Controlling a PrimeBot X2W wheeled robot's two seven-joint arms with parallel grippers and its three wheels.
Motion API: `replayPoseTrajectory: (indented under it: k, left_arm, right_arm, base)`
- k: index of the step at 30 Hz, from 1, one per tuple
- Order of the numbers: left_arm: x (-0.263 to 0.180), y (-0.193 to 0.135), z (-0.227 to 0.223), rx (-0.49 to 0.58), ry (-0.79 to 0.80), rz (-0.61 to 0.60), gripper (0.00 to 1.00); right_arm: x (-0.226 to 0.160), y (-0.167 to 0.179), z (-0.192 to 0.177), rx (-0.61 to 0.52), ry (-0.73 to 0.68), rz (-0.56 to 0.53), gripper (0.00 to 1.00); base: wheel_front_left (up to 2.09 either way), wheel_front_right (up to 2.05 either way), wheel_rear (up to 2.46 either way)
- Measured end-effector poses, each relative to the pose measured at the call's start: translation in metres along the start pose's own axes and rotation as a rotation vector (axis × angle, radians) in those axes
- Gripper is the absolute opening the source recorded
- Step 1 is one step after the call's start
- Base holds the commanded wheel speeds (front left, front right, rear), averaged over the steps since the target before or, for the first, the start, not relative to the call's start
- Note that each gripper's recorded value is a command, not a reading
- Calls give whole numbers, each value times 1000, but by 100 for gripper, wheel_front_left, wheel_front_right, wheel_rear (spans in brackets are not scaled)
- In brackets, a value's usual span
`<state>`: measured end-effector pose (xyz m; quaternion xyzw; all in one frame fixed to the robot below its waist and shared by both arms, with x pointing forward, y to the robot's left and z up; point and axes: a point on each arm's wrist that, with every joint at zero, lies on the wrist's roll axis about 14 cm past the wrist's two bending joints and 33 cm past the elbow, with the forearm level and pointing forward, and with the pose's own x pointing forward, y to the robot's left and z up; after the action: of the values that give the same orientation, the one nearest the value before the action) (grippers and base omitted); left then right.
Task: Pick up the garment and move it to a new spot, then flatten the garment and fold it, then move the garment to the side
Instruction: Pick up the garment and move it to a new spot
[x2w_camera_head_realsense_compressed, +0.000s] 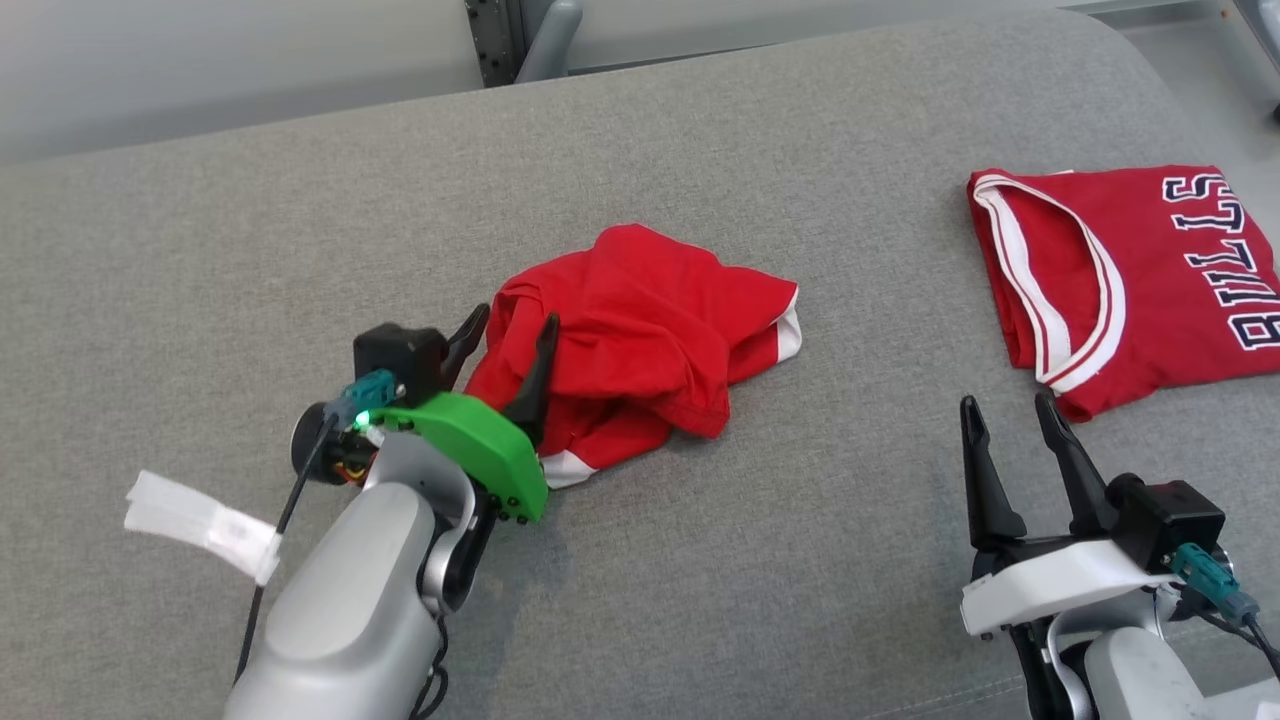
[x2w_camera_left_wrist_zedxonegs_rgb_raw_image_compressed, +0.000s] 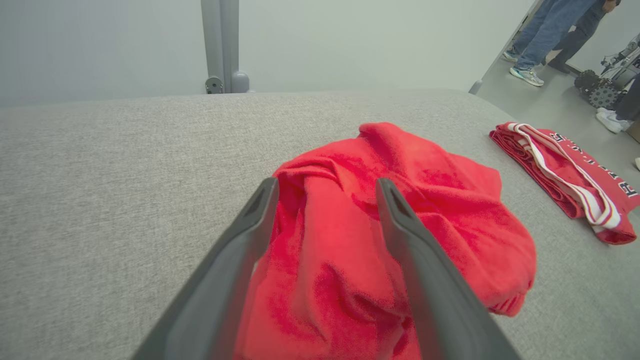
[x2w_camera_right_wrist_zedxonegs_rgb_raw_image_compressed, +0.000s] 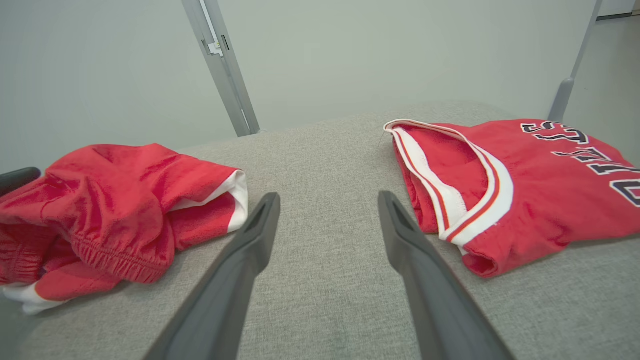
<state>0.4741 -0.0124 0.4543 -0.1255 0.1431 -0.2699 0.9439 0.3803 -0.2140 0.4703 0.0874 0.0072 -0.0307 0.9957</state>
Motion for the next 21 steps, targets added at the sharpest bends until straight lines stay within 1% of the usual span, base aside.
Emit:
replayPoseTrajectory:
  k: [10, 12, 14, 16, 18, 21]
  left_arm:
    - [-68, 5, 12, 99, -166, 80, 100]
    - [-83, 8, 12, 101, -188, 113, 100]
    - [-99, 15, 8, 131, -195, 156, 100]
    - [-113, 24, 6, 105, -207, 210, 100]
    - [-128, 33, 1, 102, -204, 259, 100]
    - [-151, 50, 9, 99, -247, 340, 100]
  right_arm:
    - [-22, -9, 11, -19, -29, -27, 100]
    - [-28, -11, 12, -21, -32, -32, 100]
    - [-32, -12, 14, -30, -40, -33, 100]
    - [-34, -12, 18, -37, -52, -32, 100]
    - [-37, -13, 20, -44, -57, -30, 100]
    - [-39, -10, 22, -55, -64, -21, 100]
  base:
    - [0, 0, 0]
    - [0, 0, 0]
    - [0, 0, 0]
    - [0, 0, 0]
    - [0, 0, 0]
    - [0, 0, 0]
